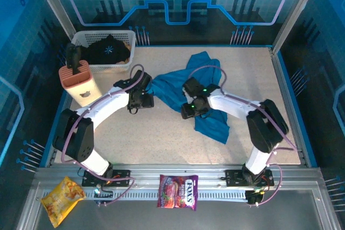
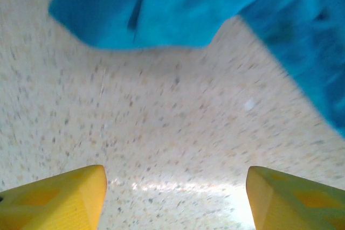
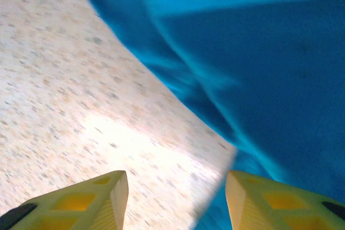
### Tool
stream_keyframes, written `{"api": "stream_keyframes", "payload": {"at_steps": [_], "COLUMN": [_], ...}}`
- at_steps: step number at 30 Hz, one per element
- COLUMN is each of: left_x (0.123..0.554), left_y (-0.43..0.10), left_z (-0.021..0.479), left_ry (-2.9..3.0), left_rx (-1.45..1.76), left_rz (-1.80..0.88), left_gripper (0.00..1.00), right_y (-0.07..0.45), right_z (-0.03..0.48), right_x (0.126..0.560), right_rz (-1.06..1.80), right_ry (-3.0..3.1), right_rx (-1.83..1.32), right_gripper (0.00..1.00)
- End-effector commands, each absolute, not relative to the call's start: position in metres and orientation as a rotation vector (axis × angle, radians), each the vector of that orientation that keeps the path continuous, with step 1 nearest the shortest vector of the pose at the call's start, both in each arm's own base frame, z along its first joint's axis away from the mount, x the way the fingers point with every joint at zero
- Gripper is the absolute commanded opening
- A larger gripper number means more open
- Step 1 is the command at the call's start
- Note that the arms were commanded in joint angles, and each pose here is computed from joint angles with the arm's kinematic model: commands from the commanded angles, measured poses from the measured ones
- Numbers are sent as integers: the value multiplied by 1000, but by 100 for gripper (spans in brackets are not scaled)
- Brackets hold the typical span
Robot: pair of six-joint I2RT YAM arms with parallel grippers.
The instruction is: Fold and stack the t-shirts
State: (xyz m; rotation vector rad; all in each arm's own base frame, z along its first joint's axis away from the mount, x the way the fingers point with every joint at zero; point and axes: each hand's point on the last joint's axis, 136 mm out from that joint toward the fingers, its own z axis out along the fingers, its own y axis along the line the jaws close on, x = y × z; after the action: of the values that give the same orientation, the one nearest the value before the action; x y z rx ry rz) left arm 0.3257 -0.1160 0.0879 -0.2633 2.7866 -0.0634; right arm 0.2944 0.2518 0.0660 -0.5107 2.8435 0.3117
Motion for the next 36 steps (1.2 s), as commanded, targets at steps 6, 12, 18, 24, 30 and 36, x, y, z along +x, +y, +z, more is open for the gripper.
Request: {"api": "stream_keyframes", "payload": {"at_steps": [6,12,18,24,30,36], "left_x": [352,383,402,410,422,427], "left_y": [-113,-90,-70,-61,-54,-50], "left_z": [79,62,77,79,47,31], "left_ry": [2721,2708,2662,2652,2718,2727], "left_rx": [-390,-472,-525,-545,-552,-567], "left_rz": [-90,-14,-24,-29,45,87], "left_gripper": [70,70,70,64,44,47], "right_y": [325,349,356,355,341,322], "right_z": [64,42,18,12,36,45], "right_x": [332,360,380,378,357,338], "right_rz": [396,390,364,407,445,437], "right_ry": [2759,2780,2833,2865,2836,2832], "right_rx": [-701,-724,-685,-643,-651,-642], "right_gripper": [53,53,39,1,0,0]}}
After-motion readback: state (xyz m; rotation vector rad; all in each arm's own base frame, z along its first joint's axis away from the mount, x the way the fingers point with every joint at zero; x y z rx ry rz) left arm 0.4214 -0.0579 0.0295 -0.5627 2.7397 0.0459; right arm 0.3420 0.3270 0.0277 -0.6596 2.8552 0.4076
